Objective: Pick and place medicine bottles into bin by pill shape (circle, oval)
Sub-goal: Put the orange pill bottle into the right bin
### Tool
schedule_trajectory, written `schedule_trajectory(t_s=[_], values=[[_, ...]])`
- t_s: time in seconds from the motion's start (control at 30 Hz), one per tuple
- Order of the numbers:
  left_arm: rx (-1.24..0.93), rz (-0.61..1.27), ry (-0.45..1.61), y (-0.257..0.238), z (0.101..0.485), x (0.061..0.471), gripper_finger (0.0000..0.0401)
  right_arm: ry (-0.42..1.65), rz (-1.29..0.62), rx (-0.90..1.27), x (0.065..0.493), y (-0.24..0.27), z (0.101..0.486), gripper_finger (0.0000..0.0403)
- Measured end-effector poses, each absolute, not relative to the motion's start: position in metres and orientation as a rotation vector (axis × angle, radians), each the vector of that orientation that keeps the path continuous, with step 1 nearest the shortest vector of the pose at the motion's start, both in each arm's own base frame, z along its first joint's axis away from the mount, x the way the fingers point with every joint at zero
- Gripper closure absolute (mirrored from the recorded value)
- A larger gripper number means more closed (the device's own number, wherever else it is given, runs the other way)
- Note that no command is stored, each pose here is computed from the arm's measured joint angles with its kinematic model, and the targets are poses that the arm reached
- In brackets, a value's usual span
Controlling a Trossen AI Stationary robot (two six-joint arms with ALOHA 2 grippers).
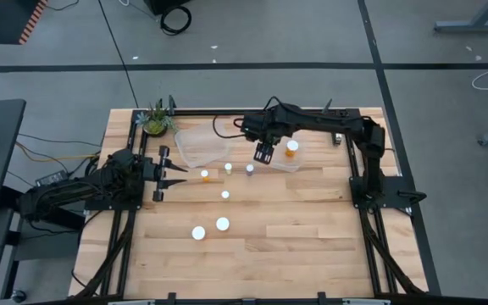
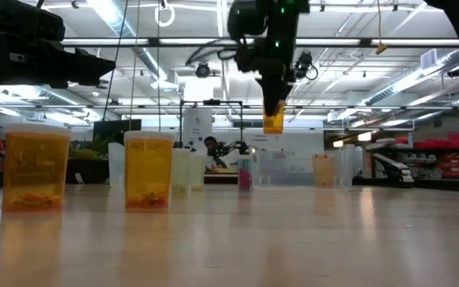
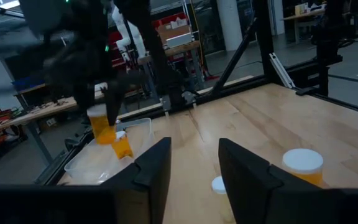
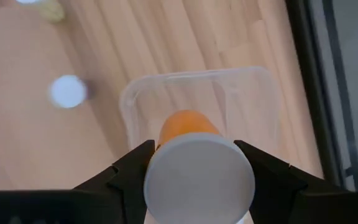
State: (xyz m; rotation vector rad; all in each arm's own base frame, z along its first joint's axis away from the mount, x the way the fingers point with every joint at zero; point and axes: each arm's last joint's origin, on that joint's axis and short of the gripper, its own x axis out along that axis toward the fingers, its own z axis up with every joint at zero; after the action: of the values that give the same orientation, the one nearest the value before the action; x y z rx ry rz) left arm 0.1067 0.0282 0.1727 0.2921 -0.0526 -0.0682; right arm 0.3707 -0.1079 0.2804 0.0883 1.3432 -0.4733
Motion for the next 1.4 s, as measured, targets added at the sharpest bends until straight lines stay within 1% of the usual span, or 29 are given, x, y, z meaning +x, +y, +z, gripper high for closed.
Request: schedule_trajectory(t_s=[0.2,0.37,0.57,0.73,0.87,1.0,1.13,1.4], values=[[0.292,-0.068,-0.053,0.028,0.173,0.107,0.0264,1.329,-0.468,0.142,0.364,-0.139,0.244,0.0185],[0.292,-0.068,-0.053,0.028,0.173,0.107,0.026,1.325,-0.482,0.221,0.351,-0.162,0.221,0.0185],[0.292,-0.068,-0.053,0.028,0.173,0.107,0.0255,1.336,-0.488,0.263,0.341,-0.171,0.199,0.0185],[0.292,-0.068,-0.053,0.028,0.173,0.107,0.0261,1.345,-0.489,0.294,0.336,-0.171,0.186,0.0184],[0.292,-0.068,-0.053,0.028,0.173,0.107,0.0263,1.33,-0.492,0.294,0.337,-0.171,0.185,0.0171],[0.292,-0.068,-0.053,0.028,0.173,0.107,0.0258,1.318,-0.501,0.299,0.337,-0.173,0.185,0.015],[0.292,-0.068,-0.053,0.028,0.173,0.107,0.0253,1.321,-0.501,0.3,0.336,-0.173,0.187,0.0137],[0.292,-0.068,-0.053,0.028,0.173,0.107,0.0259,1.223,-0.516,0.278,0.333,-0.166,0.226,0.0127]])
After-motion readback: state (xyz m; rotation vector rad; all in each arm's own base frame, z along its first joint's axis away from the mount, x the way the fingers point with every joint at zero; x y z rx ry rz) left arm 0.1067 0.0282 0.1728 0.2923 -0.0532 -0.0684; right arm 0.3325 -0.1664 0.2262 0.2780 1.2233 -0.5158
